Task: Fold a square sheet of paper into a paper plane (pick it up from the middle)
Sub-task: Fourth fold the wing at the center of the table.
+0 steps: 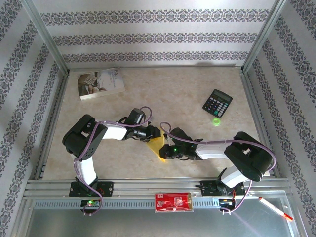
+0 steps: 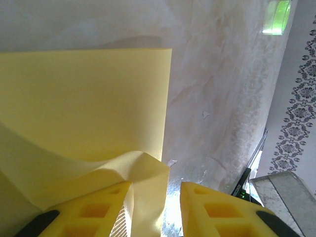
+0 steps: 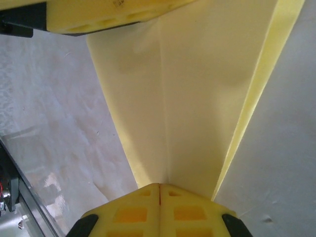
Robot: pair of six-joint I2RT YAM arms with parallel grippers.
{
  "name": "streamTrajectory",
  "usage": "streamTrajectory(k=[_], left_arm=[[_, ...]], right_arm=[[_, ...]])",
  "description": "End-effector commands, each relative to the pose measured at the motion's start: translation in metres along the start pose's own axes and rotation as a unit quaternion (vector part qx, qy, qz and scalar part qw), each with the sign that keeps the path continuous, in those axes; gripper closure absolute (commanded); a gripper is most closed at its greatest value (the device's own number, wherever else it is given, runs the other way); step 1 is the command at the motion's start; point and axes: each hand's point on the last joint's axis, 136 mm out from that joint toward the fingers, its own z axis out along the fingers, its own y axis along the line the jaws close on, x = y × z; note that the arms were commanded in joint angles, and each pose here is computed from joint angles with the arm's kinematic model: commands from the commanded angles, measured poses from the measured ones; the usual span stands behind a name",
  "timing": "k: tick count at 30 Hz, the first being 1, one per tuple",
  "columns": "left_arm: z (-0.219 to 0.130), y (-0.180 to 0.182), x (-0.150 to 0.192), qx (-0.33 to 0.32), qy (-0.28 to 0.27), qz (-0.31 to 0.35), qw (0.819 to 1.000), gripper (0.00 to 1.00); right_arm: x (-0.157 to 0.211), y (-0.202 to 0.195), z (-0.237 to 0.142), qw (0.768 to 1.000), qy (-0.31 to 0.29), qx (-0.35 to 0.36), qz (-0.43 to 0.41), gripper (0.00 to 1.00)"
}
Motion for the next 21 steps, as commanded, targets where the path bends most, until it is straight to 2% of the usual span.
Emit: streamTrajectory(k=[1,7,14,17,21], left_arm=[[0.002,0.044,0.004,-0.077,-0.002,-0.032,0.996,0.69],[-0.012,0.008,-0.004,-0.041,-0.02,-0.014,0.999,0.66],[-0.016,-0.012,0.015,-0.01,-0.014,-0.019,1.0,0.64],[-0.014,-0.012,0.025,-0.01,-0.008,-0.021,1.0,0.66],[-0.003,-0.011,0.038,-0.01,0.014,-0.026,1.0,0.74]], right_arm=[[0.024,-0.034,0.005,0.998,0.029,0.046,0.025,1.0],[0.029,-0.041,0.004,0.998,0.03,0.052,0.029,1.0],[0.033,-0.047,0.006,0.997,0.032,0.058,0.034,1.0],[0.032,-0.047,0.007,0.997,0.031,0.056,0.034,1.0],[0.032,-0.047,0.007,0.997,0.03,0.058,0.034,1.0]])
